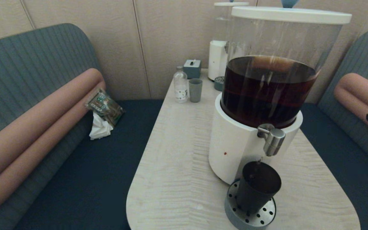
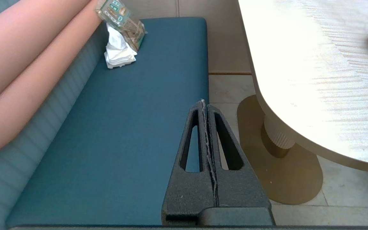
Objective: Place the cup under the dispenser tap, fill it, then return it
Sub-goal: Turn off the faucet
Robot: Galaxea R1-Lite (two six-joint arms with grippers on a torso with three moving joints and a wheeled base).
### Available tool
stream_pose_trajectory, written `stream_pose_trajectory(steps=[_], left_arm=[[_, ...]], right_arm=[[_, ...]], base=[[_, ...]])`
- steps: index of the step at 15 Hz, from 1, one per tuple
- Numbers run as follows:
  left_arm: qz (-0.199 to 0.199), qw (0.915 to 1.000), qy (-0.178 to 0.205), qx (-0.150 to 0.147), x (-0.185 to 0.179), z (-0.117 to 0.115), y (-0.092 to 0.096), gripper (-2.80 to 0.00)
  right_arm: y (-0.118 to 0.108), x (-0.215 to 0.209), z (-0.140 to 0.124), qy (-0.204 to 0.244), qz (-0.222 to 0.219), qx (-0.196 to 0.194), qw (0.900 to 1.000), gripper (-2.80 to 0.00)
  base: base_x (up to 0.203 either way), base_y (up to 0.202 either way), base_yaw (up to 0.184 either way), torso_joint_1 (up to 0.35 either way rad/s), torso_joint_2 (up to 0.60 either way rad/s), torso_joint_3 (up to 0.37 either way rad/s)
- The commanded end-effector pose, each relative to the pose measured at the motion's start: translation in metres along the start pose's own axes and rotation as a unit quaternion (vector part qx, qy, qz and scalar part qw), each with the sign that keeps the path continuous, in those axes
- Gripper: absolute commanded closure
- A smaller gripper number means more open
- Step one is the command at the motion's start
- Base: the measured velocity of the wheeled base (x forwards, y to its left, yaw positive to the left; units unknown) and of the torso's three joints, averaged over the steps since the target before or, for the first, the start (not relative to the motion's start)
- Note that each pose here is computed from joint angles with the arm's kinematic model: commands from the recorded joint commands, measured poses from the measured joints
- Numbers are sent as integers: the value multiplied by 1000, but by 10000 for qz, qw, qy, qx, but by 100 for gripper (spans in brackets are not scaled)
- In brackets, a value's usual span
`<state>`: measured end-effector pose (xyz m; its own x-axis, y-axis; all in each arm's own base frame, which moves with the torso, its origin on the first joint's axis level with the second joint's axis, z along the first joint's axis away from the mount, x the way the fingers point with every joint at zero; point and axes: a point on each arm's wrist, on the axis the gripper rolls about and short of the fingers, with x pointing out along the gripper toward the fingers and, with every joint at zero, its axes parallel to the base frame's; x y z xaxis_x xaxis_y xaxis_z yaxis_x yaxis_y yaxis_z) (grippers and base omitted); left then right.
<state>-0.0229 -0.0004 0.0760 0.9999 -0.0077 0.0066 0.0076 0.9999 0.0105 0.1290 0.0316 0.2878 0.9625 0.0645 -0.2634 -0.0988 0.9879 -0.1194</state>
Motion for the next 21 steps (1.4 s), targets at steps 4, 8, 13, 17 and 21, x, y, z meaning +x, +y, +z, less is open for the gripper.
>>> stream_pose_trajectory(steps=[4, 8, 13, 17, 21], left_arm=[[0, 10000, -5, 2, 0, 0, 0, 0], [0, 10000, -5, 2, 0, 0, 0, 0], [0, 10000, 0, 2, 0, 0, 0, 0], [0, 10000, 0, 2, 0, 0, 0, 0], [0, 10000, -5, 2, 0, 0, 0, 0]], right_arm=[[-17, -44, -17, -867, -639, 308, 9937, 0], [-21, -87, -33, -1503, -841, 429, 9841, 0], [-19, -124, -64, -2059, -811, 410, 9744, 0], [-15, -131, -89, -2104, -820, 348, 9735, 0], [-9, -134, -123, -2106, -953, 339, 9723, 0]], base=[[0, 0, 0, 0, 0, 0], [0, 0, 0, 0, 0, 0], [0, 0, 0, 0, 0, 0], [0, 0, 0, 0, 0, 0], [0, 0, 0, 0, 0, 0]])
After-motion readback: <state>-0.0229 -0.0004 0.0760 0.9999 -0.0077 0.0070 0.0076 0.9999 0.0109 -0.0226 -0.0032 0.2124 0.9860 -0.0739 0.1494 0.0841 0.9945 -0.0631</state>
